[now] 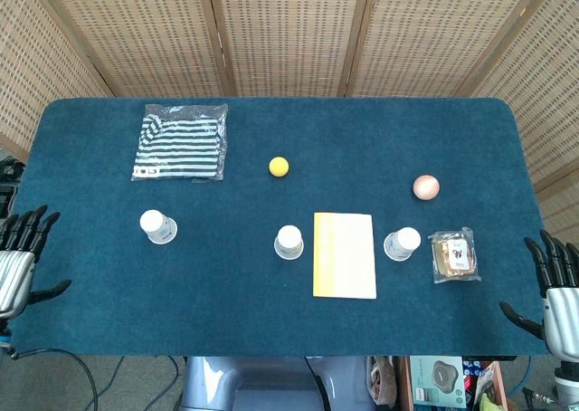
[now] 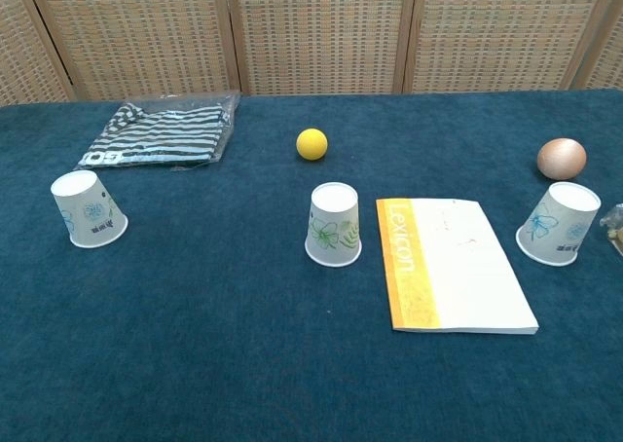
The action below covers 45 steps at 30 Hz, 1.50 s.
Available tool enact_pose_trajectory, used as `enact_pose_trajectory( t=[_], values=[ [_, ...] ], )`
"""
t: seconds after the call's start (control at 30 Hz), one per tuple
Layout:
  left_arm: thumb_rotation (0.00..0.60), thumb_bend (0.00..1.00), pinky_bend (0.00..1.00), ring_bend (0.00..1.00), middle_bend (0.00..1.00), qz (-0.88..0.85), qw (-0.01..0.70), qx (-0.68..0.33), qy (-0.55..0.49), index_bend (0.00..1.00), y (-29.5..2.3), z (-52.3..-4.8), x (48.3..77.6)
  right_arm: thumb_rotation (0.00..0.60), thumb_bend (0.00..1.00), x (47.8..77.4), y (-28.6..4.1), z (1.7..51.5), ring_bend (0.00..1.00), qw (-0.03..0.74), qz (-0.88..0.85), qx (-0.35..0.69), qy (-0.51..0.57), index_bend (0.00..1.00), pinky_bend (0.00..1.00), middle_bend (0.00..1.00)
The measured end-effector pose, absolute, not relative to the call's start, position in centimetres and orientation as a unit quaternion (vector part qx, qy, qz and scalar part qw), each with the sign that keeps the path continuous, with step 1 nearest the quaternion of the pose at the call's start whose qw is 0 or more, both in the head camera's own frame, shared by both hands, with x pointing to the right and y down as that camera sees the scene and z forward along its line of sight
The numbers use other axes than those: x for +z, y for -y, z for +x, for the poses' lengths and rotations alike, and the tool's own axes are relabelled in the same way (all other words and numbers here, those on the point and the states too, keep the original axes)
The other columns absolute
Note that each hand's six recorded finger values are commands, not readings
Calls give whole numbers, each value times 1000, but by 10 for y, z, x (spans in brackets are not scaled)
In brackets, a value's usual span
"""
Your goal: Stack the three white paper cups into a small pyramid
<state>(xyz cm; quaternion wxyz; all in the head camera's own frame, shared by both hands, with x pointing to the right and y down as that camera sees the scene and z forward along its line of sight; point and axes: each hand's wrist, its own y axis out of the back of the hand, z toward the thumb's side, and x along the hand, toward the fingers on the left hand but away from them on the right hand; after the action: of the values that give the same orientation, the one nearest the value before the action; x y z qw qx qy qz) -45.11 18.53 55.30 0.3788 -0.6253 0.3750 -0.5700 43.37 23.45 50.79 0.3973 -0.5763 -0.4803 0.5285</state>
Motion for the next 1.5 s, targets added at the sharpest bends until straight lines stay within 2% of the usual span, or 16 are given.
enact_pose_trajectory(
  t=[0.17,0.3,0.37,0.53,0.63,0.77,1.0,1.17,1.5],
  values=[
    [600,141,131,18,11,-656,357,-580,-327,0,-156,-429,595,600,74,508,-232,439,0,391,-574,531,487,0,0,0],
    [600,142,229,152,139,-666,340,-594,-298,71,-130,-409,633,600,74,508,-229,446,0,382,-570,534,493,0,0,0],
    [600,142,246,169,159,-668,339,-596,-289,94,-120,-398,649,600,74,509,-229,447,0,380,-571,536,493,0,0,0],
    [600,141,294,248,256,-669,343,-598,-277,181,-102,-378,674,600,74,513,-227,451,0,373,-571,542,491,0,0,0],
    [600,142,312,266,279,-674,346,-593,-271,212,-96,-363,686,600,74,513,-226,451,0,374,-570,543,490,0,0,0],
    [600,142,354,297,318,-674,348,-595,-265,255,-95,-355,693,600,74,514,-226,451,0,373,-570,544,491,0,0,0],
    [600,142,422,385,442,-663,352,-606,-263,345,-95,-352,700,600,74,513,-226,453,0,371,-568,545,492,0,0,0],
    [600,183,447,419,489,-657,348,-612,-269,389,-93,-352,702,600,74,513,-226,454,0,369,-569,545,493,0,0,0],
    [600,186,450,427,495,-677,344,-587,-282,400,-90,-341,689,600,74,513,-226,454,0,368,-570,545,493,0,0,0]
  ],
)
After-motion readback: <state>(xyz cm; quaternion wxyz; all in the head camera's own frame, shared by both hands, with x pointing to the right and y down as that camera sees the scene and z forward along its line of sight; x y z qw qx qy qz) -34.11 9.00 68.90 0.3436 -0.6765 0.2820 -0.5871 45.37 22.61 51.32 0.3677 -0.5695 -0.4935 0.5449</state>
